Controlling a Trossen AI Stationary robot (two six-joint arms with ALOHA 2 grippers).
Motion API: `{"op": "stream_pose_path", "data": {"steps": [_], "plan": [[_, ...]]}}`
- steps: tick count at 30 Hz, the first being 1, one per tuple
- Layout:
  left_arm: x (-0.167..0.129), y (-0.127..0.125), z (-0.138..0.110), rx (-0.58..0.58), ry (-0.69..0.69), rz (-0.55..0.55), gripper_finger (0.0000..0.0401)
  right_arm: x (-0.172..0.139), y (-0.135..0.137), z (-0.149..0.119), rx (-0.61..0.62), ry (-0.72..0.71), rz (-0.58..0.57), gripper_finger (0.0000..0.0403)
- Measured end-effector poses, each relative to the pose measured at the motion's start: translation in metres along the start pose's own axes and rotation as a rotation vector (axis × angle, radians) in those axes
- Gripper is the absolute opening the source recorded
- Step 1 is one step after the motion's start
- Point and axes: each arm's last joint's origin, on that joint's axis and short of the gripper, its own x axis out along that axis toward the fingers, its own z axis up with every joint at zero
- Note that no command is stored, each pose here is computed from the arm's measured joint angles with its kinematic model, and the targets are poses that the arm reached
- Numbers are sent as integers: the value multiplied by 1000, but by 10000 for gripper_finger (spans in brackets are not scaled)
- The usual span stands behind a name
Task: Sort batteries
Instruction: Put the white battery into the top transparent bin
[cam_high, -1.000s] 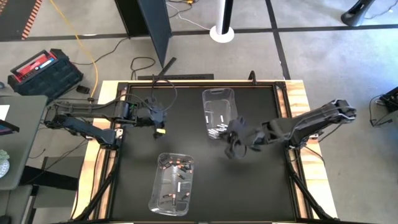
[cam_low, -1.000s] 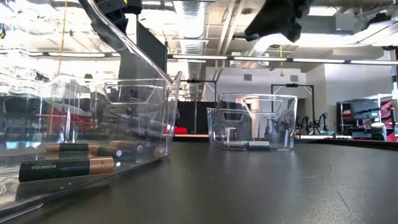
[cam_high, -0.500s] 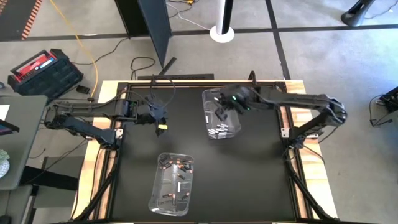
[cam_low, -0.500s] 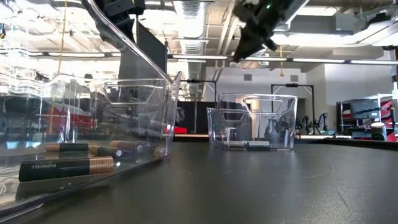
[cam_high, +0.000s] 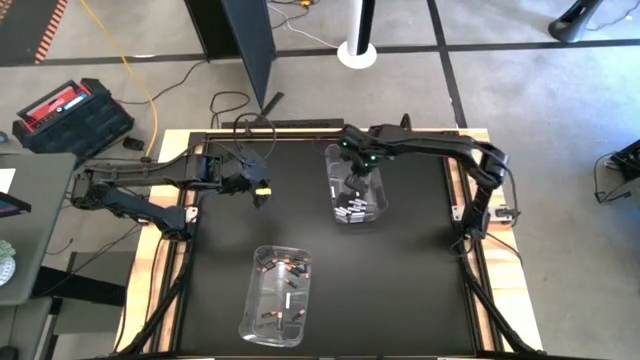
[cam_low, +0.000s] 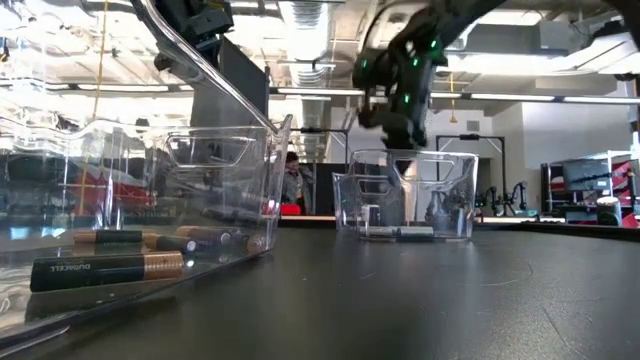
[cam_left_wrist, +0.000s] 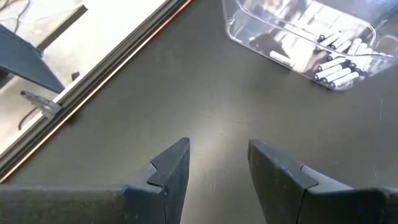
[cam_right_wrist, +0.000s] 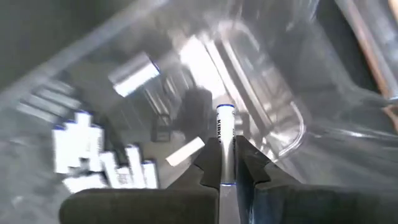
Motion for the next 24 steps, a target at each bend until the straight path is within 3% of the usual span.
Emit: {"op": "stream_pose_path", "data": {"steps": [12,24], "plan": [[0,1,0,-36,-9,19,157,51,10,-2,-77,139,11,31],[0,1,0,-71,-12,24,157,67,21,3,-129,105,20,32]]}}
